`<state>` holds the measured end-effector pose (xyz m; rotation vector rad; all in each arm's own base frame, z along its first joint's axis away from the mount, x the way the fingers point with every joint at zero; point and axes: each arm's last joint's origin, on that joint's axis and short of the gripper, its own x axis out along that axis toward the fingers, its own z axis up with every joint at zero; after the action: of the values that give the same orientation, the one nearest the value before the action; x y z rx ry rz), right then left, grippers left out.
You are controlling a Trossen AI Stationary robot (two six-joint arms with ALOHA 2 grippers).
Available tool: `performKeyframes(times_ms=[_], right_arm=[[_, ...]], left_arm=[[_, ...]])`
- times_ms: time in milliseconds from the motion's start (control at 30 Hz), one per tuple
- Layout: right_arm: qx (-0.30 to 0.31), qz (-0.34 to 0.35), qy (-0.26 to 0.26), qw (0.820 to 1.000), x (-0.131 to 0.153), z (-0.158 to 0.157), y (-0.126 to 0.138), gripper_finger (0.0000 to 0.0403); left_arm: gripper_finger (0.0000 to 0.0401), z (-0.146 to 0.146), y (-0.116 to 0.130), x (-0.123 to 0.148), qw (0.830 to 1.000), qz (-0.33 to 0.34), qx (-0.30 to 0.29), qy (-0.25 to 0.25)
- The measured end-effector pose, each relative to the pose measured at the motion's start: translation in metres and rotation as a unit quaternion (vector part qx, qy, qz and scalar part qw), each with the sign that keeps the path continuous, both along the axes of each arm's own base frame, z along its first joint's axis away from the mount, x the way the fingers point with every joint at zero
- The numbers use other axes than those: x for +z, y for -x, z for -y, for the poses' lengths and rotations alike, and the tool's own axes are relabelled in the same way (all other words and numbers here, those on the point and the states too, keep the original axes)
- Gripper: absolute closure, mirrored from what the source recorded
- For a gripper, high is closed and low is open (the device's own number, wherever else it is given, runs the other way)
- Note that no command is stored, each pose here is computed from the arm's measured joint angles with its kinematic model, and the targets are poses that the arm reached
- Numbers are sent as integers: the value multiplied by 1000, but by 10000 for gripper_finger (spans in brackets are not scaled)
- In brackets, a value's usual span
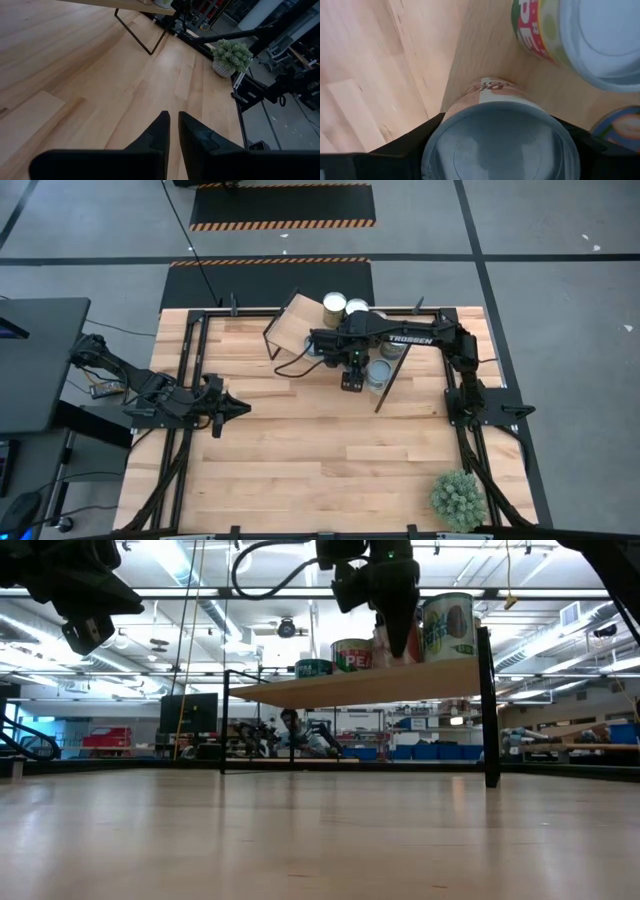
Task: Pick and place cans onto a shelf
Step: Put the canned tomatoes on the shelf
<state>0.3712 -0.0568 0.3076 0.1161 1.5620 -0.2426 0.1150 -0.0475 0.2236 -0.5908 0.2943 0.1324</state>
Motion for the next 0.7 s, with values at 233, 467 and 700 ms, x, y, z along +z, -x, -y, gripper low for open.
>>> performKeyframes(times_ms=[233, 467, 700], right_arm=[[0, -2, 1, 1000, -2, 2, 0, 101], [-5, -3, 1, 1000, -2, 6, 1, 91], [-9, -4, 2, 1000, -3, 8, 1, 43]], left_arm=[[358, 0, 0, 0, 1000, 0, 0, 2], [358, 0, 0, 0, 1000, 0, 1, 3], [358, 0, 0, 0, 1000, 0, 1, 3]])
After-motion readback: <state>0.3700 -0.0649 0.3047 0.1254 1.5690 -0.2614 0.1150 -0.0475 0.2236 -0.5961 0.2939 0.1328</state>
